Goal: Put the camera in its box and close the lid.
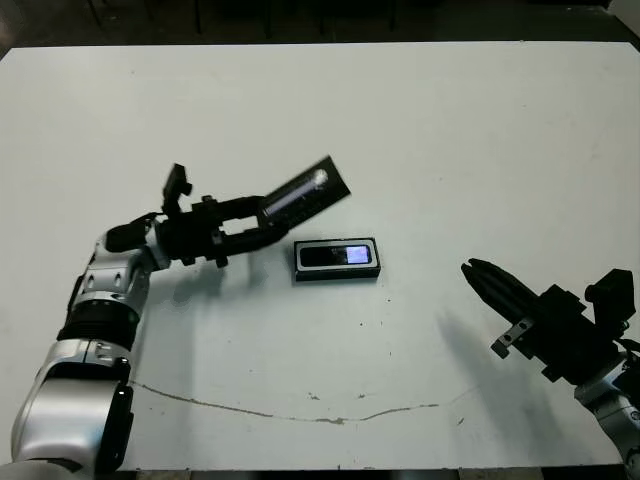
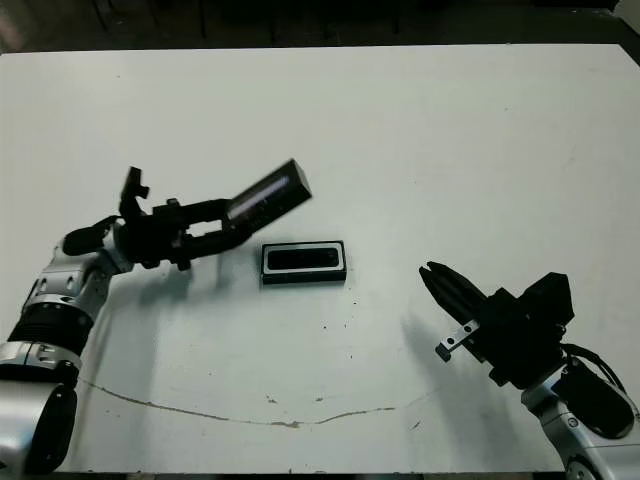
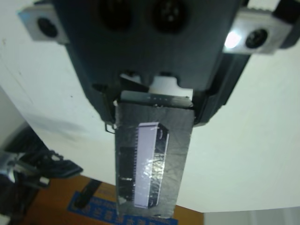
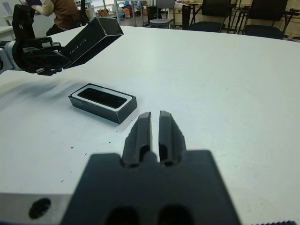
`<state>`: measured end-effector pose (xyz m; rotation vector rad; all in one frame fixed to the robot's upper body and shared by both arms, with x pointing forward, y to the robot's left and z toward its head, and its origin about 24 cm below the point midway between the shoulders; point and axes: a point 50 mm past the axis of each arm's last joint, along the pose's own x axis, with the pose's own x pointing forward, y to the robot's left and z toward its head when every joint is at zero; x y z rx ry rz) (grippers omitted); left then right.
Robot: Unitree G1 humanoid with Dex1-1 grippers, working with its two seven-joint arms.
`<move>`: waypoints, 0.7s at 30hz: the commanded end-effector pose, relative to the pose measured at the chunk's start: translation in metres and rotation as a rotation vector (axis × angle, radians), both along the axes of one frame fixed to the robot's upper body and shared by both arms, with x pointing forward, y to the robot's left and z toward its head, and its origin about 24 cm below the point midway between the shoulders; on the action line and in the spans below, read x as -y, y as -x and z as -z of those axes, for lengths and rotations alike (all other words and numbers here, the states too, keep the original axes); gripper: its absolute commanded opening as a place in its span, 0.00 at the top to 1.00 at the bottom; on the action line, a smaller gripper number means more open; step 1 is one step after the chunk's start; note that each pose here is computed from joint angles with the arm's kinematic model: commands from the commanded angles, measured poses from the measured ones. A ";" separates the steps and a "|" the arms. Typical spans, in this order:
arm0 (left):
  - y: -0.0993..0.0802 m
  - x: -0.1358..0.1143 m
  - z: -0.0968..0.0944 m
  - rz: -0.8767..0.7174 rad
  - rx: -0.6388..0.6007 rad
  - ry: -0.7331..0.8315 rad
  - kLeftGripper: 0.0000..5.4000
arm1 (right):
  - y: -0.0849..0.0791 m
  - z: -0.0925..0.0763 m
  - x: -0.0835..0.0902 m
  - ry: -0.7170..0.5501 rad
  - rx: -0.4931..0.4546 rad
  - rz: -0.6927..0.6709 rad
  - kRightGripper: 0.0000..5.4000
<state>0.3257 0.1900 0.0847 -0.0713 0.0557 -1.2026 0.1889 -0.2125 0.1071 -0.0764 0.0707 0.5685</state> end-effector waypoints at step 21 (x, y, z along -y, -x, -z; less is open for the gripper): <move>0.009 0.007 0.028 0.030 -0.013 -0.192 0.52 | 0.002 0.005 0.003 0.015 -0.031 0.014 1.00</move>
